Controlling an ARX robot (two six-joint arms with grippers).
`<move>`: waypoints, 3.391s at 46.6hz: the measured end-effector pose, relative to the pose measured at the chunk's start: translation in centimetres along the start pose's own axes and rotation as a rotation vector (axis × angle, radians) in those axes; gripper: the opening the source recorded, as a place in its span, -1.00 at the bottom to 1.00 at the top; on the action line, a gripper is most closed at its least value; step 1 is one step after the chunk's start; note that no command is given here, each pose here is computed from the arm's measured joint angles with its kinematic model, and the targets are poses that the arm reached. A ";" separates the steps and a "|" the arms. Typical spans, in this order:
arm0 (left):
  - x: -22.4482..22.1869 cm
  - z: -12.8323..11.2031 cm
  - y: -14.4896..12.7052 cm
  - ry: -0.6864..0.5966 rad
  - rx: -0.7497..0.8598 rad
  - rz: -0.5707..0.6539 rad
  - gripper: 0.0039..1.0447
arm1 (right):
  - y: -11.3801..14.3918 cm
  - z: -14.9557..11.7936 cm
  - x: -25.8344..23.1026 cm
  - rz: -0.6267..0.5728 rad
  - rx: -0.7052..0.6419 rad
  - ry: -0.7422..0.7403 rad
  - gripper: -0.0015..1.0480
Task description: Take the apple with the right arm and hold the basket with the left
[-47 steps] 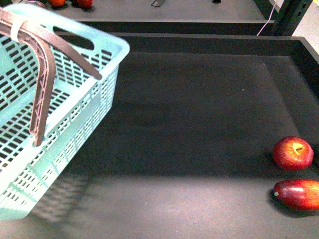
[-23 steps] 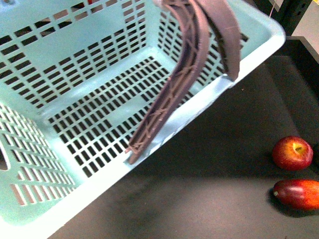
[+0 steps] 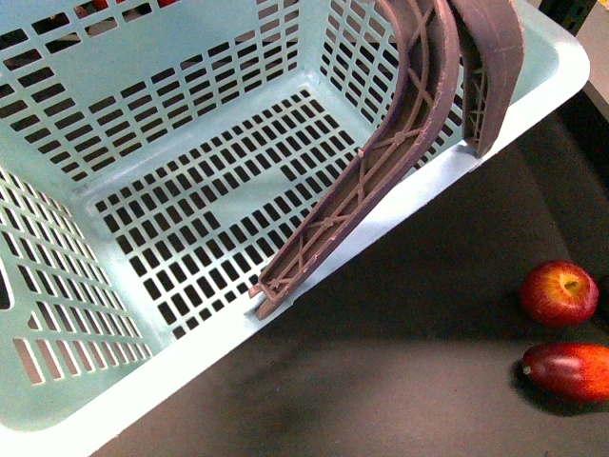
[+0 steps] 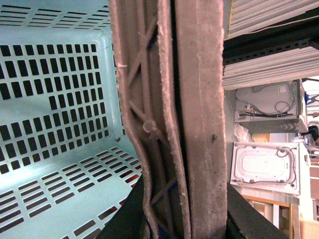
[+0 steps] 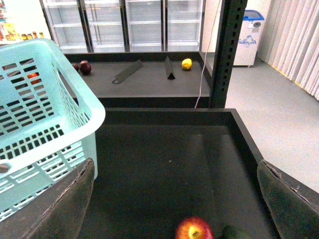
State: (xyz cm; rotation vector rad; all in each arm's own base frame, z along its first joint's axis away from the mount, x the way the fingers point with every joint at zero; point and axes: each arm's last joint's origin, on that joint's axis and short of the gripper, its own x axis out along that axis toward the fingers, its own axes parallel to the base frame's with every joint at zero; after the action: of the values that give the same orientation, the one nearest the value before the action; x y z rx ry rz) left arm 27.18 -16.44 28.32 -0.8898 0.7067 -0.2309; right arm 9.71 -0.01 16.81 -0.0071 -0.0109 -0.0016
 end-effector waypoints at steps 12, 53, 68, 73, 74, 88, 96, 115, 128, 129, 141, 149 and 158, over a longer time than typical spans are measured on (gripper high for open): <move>0.0 0.0 0.0 0.001 0.002 -0.001 -0.64 | -0.6 -0.4 0.4 -0.152 0.057 0.503 0.83; 0.0 -0.1 -0.1 0.002 0.007 -0.002 -0.64 | -4.8 -14.8 16.3 -0.002 -0.186 1.028 0.83; 0.0 -0.1 -0.1 0.002 0.007 -0.002 -0.64 | -3.8 -18.1 23.0 0.020 -0.211 1.054 0.83; 0.0 -0.1 -0.1 0.002 0.007 -0.002 -0.64 | -4.0 -18.9 24.5 0.009 -0.197 1.061 0.83; 0.0 -0.1 -0.1 0.002 0.007 -0.002 -0.64 | -4.0 -19.0 24.7 0.007 -0.194 1.060 0.83; 0.0 -0.1 -0.1 0.002 0.007 -0.002 -0.65 | -4.2 -20.4 26.5 -0.011 -0.191 1.080 0.83; 0.0 -0.1 -0.1 0.002 0.007 -0.002 -0.65 | -4.2 -20.9 26.5 -0.016 -0.178 1.088 0.71; 0.0 -0.1 -0.1 0.002 0.007 -0.002 -0.65 | -5.2 -15.1 23.6 -0.033 -0.093 0.930 0.51; 0.0 -0.1 -0.1 0.001 0.007 -0.002 -0.65 | -4.9 -3.1 21.1 0.005 -0.078 0.643 0.51; 0.0 -0.1 -0.1 0.002 0.007 -0.002 -0.65 | -4.7 -1.7 20.9 0.008 -0.079 0.602 0.51; 0.0 -0.1 -0.1 0.002 0.007 -0.002 -0.65 | -1.2 7.3 19.6 0.062 -0.043 0.321 0.51; 0.0 -0.1 -0.1 0.002 0.007 -0.002 -0.65 | 3.3 10.0 19.5 0.167 -0.010 0.234 0.50; 0.0 -0.1 -0.1 0.002 0.007 -0.002 -0.65 | 10.2 7.9 19.7 0.309 0.004 0.300 0.50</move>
State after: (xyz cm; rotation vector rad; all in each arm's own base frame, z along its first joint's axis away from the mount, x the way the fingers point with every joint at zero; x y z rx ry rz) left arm 27.12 -16.51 28.34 -0.8838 0.7065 -0.2360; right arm 29.31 10.18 24.90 -0.0044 0.2906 0.3061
